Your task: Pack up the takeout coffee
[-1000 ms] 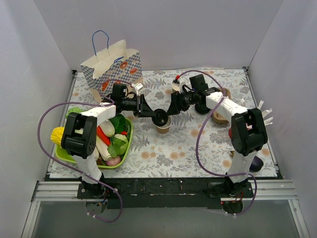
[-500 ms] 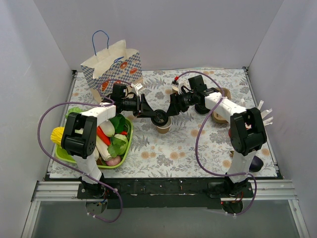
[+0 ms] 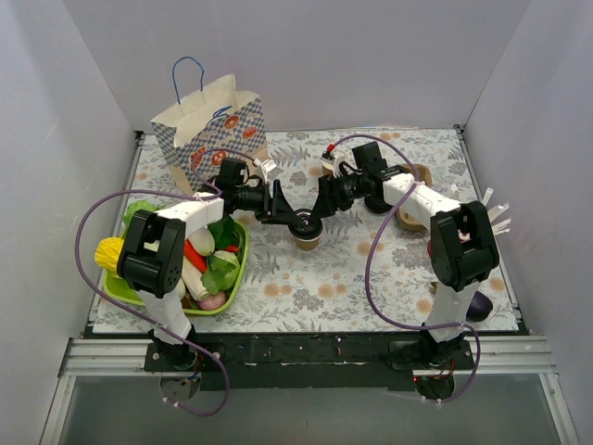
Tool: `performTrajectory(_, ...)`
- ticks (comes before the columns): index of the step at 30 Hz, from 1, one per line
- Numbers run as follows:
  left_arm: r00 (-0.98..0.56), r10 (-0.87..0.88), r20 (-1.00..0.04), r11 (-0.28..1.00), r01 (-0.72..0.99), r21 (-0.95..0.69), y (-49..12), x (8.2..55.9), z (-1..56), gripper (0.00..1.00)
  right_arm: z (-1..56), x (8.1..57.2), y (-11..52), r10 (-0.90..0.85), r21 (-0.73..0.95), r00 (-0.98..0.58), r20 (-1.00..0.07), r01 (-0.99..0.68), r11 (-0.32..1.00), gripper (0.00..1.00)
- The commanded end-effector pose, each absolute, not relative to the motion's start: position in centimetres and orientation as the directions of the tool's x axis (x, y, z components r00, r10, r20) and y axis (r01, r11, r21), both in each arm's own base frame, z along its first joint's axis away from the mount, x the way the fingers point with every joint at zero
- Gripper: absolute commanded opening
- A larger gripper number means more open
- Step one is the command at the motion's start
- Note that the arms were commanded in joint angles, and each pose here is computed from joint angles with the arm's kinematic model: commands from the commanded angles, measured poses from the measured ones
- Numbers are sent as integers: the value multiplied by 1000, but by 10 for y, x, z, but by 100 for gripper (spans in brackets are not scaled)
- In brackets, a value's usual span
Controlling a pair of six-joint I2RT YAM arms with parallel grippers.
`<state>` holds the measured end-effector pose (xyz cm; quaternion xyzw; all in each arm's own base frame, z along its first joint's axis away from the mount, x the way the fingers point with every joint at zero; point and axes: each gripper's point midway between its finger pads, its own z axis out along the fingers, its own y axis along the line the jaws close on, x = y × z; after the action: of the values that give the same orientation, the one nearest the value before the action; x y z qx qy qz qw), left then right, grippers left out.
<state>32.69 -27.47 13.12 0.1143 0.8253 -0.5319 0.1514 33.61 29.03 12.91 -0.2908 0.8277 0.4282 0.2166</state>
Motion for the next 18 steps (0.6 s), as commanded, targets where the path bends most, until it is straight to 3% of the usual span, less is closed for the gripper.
performTrajectory(1, -905, 48, -422, 418, 402, -815, -281, 333, 137, 53, 132, 338, 293, -293, 564, -719, -630, -684, 463, 71)
performTrajectory(18, -880, 88, -467, 440, 455, -774, -294, 333, 135, 59, 126, 341, 280, -300, 522, -739, -603, -650, 552, 71)
